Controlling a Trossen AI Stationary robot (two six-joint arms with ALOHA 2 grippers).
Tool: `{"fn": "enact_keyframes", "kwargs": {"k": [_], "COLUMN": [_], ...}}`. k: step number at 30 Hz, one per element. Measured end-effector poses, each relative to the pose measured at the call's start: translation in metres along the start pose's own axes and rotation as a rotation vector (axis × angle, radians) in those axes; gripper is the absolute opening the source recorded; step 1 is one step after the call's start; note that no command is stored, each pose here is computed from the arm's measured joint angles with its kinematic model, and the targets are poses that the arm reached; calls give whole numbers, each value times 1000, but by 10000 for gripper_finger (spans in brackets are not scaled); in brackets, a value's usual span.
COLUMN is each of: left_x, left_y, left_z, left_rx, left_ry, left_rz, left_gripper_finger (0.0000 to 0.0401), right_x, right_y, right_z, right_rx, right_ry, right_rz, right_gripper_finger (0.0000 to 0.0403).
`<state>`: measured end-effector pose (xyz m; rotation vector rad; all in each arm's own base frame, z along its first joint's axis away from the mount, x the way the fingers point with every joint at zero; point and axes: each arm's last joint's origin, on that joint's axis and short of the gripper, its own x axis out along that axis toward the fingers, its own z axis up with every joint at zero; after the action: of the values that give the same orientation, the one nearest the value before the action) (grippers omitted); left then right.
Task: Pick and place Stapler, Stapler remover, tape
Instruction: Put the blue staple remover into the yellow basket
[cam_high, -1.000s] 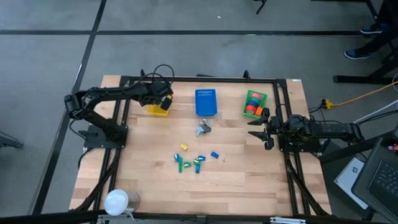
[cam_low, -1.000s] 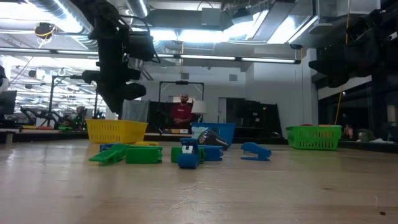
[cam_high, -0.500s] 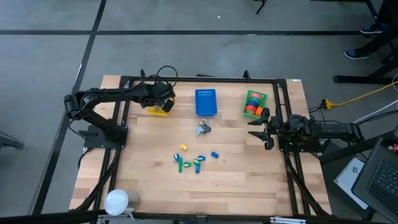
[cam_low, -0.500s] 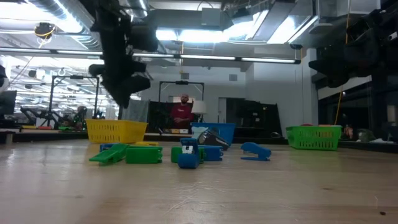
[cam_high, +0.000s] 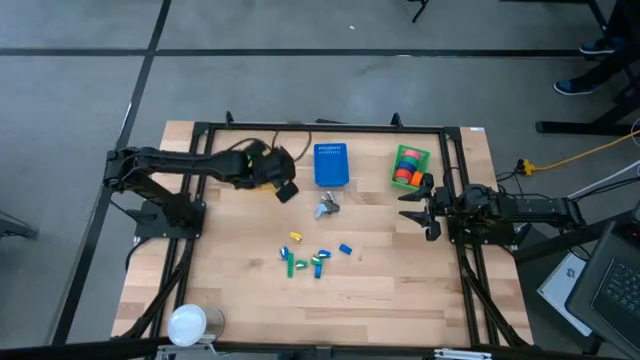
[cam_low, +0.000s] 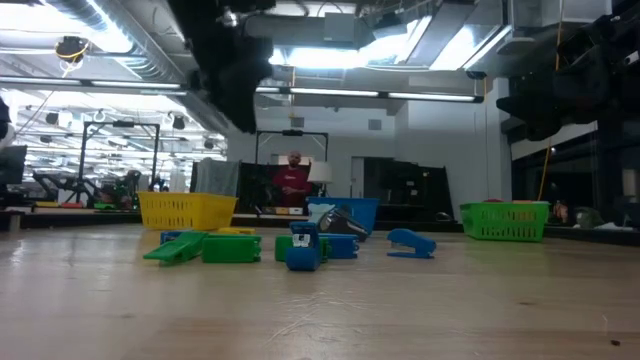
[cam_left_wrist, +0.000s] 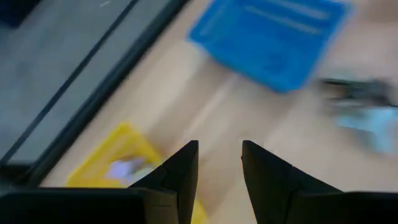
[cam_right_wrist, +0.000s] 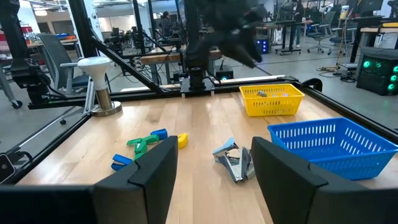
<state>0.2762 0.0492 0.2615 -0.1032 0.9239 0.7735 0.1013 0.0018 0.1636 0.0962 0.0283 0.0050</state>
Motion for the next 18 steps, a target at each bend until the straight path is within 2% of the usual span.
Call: {"fn": "enact_keyframes", "kwargs": {"k": [9,18], "left_x": [-27,-51], "left_y": [-47,-76], "left_z": [-6,-18], "left_rx": [89,148], "left_ry": [-84,-143], "left_rz": [-302,-427], "left_gripper_finger": [116,116], "right_x": [0,0], "right_y": [0,0], "right_z": [0,0], "right_rx": [0,0], "right_ry": [0,0], "right_rz": [0,0], "right_gripper_finger": [211,211]}}
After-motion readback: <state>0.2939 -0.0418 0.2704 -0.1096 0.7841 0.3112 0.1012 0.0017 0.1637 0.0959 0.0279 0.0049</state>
